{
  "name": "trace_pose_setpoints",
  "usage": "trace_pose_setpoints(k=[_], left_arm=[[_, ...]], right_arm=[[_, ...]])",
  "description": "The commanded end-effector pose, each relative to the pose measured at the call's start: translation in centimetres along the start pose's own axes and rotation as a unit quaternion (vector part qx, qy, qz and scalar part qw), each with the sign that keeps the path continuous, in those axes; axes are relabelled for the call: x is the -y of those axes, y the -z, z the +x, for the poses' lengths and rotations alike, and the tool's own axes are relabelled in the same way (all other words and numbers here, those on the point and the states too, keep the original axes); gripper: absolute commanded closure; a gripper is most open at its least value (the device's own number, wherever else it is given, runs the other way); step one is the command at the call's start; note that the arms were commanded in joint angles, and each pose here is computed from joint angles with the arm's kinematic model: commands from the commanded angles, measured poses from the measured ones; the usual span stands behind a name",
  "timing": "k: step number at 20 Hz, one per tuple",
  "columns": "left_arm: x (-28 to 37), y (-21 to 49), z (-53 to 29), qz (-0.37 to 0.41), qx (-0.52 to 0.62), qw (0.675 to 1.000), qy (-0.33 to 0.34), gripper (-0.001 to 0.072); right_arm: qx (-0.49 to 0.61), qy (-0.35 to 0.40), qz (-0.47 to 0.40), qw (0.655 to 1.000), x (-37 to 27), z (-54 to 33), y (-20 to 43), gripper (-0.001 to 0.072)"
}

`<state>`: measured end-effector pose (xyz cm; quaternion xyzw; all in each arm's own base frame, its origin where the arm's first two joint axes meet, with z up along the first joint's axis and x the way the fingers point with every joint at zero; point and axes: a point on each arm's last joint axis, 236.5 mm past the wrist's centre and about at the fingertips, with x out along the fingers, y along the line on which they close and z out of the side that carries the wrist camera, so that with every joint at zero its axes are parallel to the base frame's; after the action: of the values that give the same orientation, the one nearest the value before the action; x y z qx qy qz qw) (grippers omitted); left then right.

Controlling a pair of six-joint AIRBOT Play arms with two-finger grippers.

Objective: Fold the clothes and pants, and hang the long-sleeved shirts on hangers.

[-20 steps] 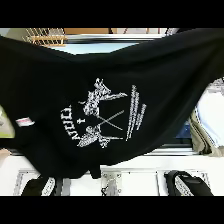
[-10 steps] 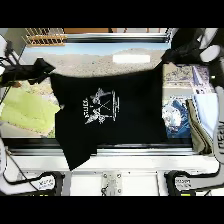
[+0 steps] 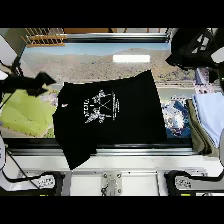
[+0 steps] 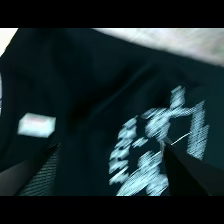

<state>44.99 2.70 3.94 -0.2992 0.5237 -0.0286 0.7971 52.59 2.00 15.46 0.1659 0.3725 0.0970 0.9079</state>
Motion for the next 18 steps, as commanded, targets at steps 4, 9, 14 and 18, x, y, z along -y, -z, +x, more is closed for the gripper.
trace_pose_setpoints(k=[4,9,14,18], left_arm=[[-12.5,19.3,-0.1,-0.057,-0.142,0.979,-0.138,0.0028],[-14.6,23.6,1.0,-0.115,-0.123,0.977,-0.132,0.0028],[-12.9,25.6,3.6,-0.087,-0.161,0.976,-0.12,0.0028],[-10.2,25.5,5.9,-0.094,-0.159,0.979,-0.083,0.0059]], right_arm=[[-0.068,0.003,-0.01,0.998,-1.5,-7.0,9.4,0.0199],[-0.091,0.005,0.001,0.996,-1.4,-8.2,14.4,0.0199],[-0.092,0.003,0.004,0.996,-1.5,-8.2,14.8,0.0199],[-0.092,0.004,0.004,0.996,-1.4,-8.2,14.8,0.0199]])
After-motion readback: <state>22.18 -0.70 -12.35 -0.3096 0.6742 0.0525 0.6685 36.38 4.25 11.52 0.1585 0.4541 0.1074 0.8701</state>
